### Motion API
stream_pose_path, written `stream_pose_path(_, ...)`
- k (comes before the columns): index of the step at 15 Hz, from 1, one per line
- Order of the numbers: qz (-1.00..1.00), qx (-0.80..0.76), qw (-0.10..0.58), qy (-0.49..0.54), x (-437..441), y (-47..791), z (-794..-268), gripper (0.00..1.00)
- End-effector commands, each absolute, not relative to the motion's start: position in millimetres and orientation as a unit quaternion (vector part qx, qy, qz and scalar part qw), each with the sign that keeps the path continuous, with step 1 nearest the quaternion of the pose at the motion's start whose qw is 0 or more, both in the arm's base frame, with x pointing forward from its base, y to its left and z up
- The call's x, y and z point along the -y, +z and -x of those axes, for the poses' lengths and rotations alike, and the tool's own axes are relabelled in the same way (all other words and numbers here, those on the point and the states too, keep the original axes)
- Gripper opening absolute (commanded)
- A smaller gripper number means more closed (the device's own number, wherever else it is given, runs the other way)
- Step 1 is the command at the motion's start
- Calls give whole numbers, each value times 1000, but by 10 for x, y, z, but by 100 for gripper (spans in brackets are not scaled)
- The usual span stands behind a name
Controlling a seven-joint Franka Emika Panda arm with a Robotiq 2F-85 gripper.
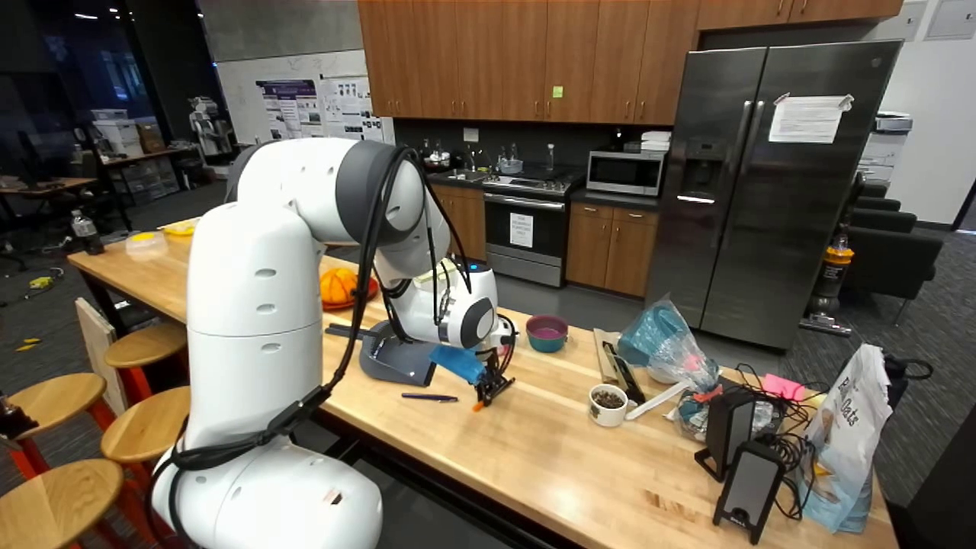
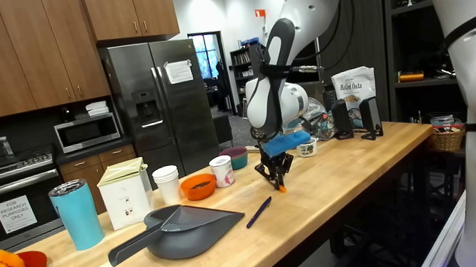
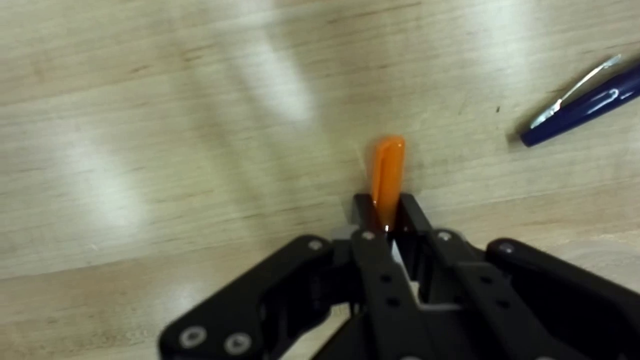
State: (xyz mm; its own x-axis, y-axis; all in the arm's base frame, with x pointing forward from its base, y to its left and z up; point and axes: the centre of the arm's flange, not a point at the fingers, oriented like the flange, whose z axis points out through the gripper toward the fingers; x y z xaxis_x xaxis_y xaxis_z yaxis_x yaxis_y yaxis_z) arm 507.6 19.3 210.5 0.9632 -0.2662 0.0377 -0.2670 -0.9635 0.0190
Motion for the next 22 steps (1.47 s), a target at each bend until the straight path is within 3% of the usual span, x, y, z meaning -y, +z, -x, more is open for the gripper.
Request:
stream_pose_path(1,-993,111,28,23,-239,2323,-5079,4)
stream_pose_path(22,-991,-88,97,11,-1463,2547,-5050,4)
